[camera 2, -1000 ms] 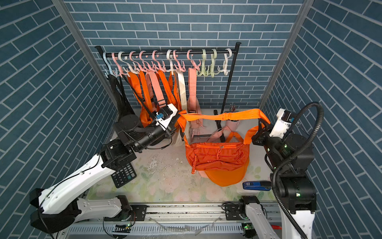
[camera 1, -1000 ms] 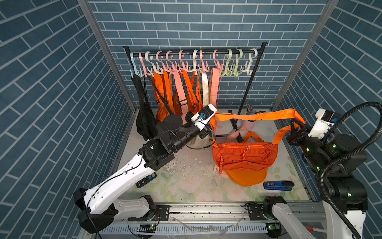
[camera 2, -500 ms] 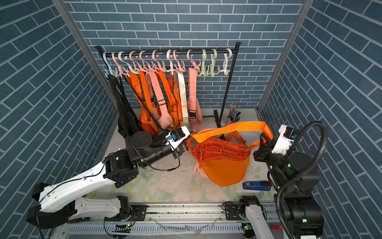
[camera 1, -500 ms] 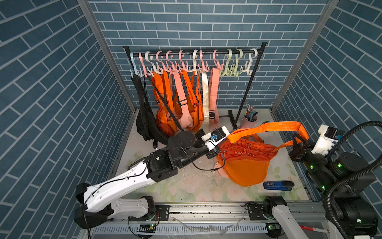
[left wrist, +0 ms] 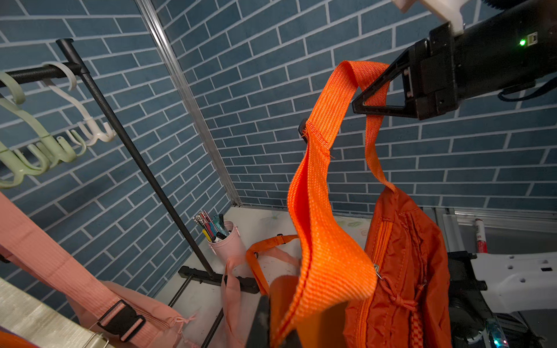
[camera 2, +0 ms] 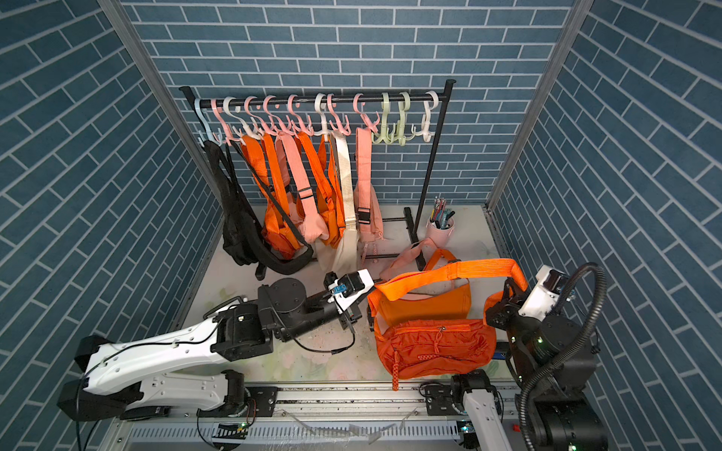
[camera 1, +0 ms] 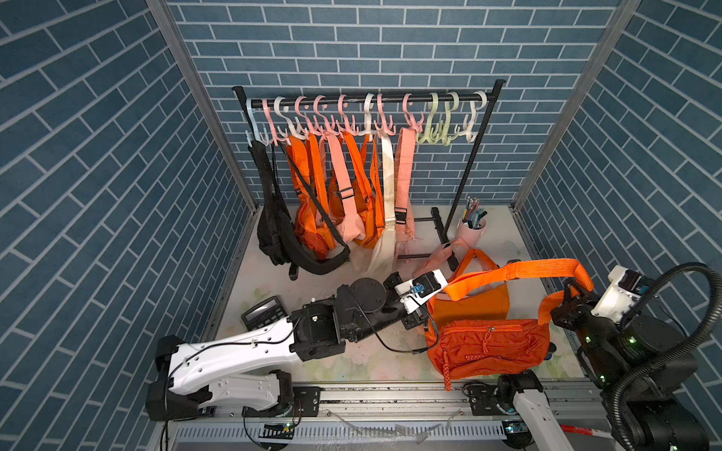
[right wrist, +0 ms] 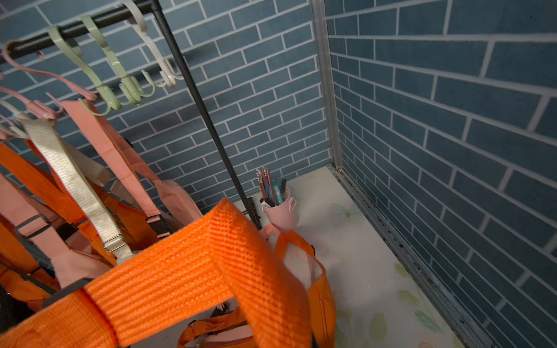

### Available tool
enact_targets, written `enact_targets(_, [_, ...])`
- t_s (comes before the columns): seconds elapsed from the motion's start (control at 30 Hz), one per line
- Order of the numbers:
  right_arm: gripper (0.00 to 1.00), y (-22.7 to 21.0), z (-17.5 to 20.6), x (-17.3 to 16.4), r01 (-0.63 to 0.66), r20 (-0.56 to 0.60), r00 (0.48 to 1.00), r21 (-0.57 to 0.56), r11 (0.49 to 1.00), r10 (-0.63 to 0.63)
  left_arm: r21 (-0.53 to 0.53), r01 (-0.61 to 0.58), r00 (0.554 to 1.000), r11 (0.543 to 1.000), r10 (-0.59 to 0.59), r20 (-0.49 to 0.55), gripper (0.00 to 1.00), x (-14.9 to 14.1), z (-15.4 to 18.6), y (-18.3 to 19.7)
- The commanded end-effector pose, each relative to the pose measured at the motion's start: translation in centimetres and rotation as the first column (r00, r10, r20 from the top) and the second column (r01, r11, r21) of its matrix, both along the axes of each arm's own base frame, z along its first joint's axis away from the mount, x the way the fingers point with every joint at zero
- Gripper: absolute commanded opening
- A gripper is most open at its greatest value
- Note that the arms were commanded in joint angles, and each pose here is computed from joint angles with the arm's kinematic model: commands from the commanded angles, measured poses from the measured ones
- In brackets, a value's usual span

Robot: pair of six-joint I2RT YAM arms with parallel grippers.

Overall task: Take the bag off the hook
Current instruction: Place the bag inside the bag.

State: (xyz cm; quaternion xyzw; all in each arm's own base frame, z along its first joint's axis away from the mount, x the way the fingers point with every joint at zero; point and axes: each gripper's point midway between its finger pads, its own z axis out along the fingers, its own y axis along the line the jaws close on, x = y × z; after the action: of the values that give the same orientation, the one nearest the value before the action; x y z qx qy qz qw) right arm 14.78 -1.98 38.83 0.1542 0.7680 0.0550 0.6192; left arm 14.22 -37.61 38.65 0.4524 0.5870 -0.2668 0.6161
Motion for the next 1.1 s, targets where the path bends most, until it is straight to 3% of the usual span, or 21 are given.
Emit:
enact_targets(0.0, [0.00,-2.2,-2.6,0.1,0.147,-0.033,0.989,0.039,0.988,-0.145,-0.074,-0.032,0.998,0.997,0.028,-0.056,0.00,0.5,-0.9,-0.9])
enact_targets(0.3, [0.00,-3.2,-9.1,3.9,0.257,-0.147,0.958,0.055,0.965,-0.247,0.010,-0.160,0.969,0.987,0.159,-0.191,0.00,5.4,-7.5,-3.0])
enact_targets(0.6, [0.00,-3.0,-11.4,7.6,0.264,-0.192,0.948,0.035,0.964,-0.253,0.079,-0.217,0.950,0.973,0.229,-0.212,0.00,9.0,-10.4,-4.6])
enact_targets(1.07, [0.00,-3.2,-14.1,12.9,0.264,-0.269,0.928,-0.022,0.964,-0.260,0.131,-0.314,0.896,0.940,0.339,-0.286,0.00,15.2,-14.5,-3.2])
